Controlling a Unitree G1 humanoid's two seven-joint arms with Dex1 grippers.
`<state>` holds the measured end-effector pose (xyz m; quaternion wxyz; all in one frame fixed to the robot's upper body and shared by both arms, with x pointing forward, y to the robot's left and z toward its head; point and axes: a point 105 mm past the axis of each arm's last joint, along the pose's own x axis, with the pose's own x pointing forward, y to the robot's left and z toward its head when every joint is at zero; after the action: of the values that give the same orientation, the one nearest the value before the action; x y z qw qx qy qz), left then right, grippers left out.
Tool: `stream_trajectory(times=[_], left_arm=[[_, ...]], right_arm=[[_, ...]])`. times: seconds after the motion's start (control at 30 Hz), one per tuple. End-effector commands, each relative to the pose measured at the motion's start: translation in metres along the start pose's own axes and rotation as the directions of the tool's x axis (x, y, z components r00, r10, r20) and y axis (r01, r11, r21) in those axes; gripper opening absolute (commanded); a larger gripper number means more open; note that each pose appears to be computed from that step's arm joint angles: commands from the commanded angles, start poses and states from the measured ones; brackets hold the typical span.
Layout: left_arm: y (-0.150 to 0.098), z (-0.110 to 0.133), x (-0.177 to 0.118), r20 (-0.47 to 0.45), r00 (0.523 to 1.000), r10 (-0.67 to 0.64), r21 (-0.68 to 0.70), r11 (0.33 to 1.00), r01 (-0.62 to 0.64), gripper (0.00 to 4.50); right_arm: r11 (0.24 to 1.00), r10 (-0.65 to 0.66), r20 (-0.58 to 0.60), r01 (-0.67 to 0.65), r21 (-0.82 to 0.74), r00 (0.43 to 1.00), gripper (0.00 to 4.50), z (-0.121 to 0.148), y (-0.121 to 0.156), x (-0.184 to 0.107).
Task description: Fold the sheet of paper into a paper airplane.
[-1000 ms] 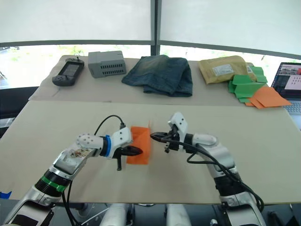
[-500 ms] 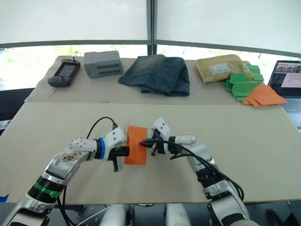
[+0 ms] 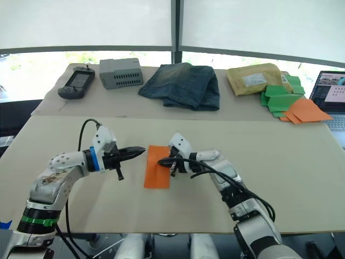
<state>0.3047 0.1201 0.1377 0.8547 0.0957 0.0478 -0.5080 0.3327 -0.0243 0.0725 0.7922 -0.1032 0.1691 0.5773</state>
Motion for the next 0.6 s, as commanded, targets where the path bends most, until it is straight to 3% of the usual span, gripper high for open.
stream_trajectory(times=[0.03, 0.27, 0.6], left_arm=[[-0.008, -0.008, 0.011, -0.056, 0.998, -0.042, 0.043, 0.998, 0.044, 0.0], [-0.017, -0.051, 0.014, -0.242, 0.965, -0.103, 0.041, 0.992, 0.117, 0.0], [-0.021, -0.065, 0.02, -0.298, 0.945, -0.135, 0.034, 0.988, 0.151, 0.0]], right_arm=[[0.999, -0.031, -0.098, 0.035, 0.041, 0.995, 0.04, -0.029, -0.001, -0.002], [0.992, -0.106, -0.083, 0.112, 0.061, 0.991, 0.04, -0.031, -0.008, -0.017], [0.967, -0.245, -0.005, 0.245, 0.065, 0.97, 0.04, -0.014, -0.031, -0.02]])
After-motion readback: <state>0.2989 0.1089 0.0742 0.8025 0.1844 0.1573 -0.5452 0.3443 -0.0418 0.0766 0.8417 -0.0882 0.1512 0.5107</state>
